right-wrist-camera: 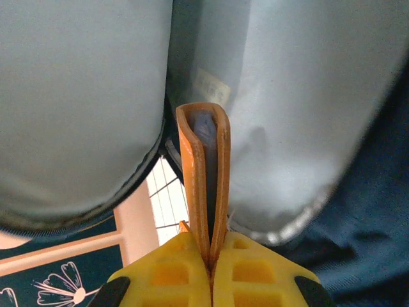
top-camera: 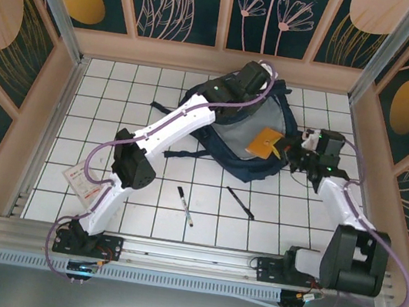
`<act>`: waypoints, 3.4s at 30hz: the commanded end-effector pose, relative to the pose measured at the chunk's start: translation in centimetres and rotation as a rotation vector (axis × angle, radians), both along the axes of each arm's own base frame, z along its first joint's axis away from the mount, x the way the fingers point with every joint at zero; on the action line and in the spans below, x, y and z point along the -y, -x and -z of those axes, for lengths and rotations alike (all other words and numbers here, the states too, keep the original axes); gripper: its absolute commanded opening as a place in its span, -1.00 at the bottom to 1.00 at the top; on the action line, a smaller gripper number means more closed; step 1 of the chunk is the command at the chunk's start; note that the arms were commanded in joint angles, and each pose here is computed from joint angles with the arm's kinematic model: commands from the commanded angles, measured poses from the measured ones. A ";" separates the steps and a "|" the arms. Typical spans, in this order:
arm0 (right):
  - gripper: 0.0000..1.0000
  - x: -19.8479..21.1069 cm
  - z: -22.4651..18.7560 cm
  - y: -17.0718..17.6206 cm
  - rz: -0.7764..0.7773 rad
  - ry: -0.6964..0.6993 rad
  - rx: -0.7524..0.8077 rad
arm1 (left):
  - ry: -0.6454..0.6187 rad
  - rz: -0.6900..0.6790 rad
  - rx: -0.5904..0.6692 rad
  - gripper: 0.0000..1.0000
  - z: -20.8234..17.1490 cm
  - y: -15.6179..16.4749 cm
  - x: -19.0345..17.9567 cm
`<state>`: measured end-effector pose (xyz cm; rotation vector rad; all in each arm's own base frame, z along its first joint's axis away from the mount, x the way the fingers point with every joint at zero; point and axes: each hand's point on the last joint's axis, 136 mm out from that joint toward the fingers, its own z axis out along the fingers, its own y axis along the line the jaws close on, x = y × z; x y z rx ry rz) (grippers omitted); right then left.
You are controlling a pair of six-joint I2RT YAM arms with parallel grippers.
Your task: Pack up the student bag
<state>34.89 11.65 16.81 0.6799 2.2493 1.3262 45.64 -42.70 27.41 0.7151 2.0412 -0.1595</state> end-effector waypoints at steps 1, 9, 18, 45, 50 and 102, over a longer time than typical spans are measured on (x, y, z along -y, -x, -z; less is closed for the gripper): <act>-1.00 -0.2 -2.1 -4.3 0.141 -0.045 0.109 | 0.209 0.031 0.123 -1.00 -9.6 1.6 0.2; -1.00 -3.3 0.4 -12.2 0.401 -0.120 0.105 | 0.309 0.115 0.105 -1.00 -11.4 2.8 1.6; -0.84 -9.9 5.2 -20.5 0.522 -0.302 0.096 | 0.289 0.115 0.131 -1.00 -12.0 3.0 1.1; -0.69 -6.5 5.9 -9.4 0.259 -0.098 -0.046 | 0.229 0.037 0.032 -1.00 -5.4 -0.1 -1.8; -1.00 -9.1 4.3 -13.8 0.238 -0.215 0.054 | 0.259 0.068 0.038 -1.00 -7.2 0.6 -1.7; -0.68 -10.5 9.2 -16.2 0.213 -0.106 -0.040 | 0.303 0.162 0.013 -1.00 -8.0 1.7 -0.3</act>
